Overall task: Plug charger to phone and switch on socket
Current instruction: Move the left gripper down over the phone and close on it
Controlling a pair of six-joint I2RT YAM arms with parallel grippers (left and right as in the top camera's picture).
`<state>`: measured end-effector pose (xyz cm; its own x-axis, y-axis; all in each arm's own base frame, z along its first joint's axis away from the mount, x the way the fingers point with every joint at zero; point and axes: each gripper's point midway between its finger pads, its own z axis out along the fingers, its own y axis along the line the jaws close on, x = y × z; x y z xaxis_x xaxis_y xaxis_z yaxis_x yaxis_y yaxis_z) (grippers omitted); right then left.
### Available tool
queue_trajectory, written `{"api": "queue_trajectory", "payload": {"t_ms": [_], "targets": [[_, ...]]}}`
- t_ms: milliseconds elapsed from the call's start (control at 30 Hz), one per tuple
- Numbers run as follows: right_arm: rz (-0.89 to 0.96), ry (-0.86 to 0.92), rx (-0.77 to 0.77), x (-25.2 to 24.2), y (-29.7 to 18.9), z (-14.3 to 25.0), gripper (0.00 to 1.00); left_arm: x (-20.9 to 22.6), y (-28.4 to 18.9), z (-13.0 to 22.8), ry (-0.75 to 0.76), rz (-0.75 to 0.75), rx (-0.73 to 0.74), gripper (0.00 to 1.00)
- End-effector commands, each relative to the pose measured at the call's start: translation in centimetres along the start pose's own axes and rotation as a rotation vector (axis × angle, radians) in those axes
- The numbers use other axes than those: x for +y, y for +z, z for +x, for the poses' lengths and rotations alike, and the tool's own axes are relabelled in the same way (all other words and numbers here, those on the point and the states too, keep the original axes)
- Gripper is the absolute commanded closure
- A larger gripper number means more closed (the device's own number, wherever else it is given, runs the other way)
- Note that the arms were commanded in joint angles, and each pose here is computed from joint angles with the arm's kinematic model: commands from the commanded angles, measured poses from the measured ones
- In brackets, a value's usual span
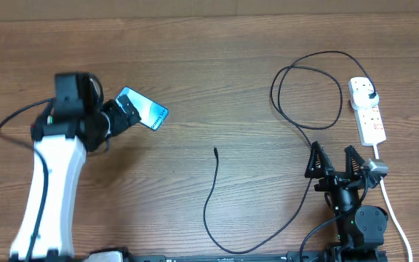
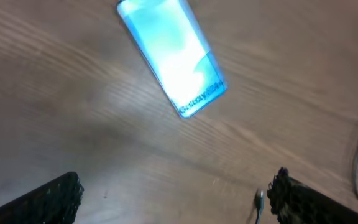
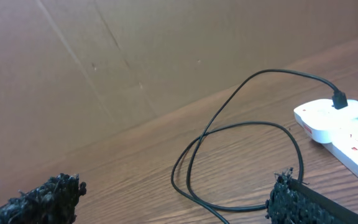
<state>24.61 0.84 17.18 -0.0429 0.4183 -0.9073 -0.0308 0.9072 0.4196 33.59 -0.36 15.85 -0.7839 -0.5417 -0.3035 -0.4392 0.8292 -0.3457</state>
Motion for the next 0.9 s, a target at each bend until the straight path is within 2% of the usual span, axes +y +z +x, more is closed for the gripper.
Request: {"api": "queue_trajectory", "payload": {"t_ms": [0, 167, 233, 367, 567, 867], "targets": [[0.005, -0.008, -0.004, -0.2, 0.0, 0.2, 0.0, -2.1, -0.5, -4.1, -0.106, -0.107, -0.043, 0.0], [0.005, -0.008, -0.004, -0.2, 0.0, 0.2, 0.0, -4.7, 1.0, -5.6, -0.221, -0.252, 0.017, 0.0], [0.005, -0.008, -0.004, -0.2, 0.0, 0.2, 0.0, -5.6, 3.2, -5.6, -0.266, -0.295, 0.065, 0.0], [0.005, -0.008, -0.004, -0.2, 0.0, 0.2, 0.0, -4.3, 7.2, -4.1, -0.38, -0.388, 0.14, 0.0], [0.005, -0.008, -0.004, -0.2, 0.0, 0.2, 0.0, -2.7, 12.2, -2.9, -0.384, -0.464, 0.207, 0.0], [0.005, -0.008, -0.004, -0.2, 0.0, 0.2, 0.0, -1.4, 16.1, -2.1, -0.38, -0.505, 0.233, 0.01]]}}
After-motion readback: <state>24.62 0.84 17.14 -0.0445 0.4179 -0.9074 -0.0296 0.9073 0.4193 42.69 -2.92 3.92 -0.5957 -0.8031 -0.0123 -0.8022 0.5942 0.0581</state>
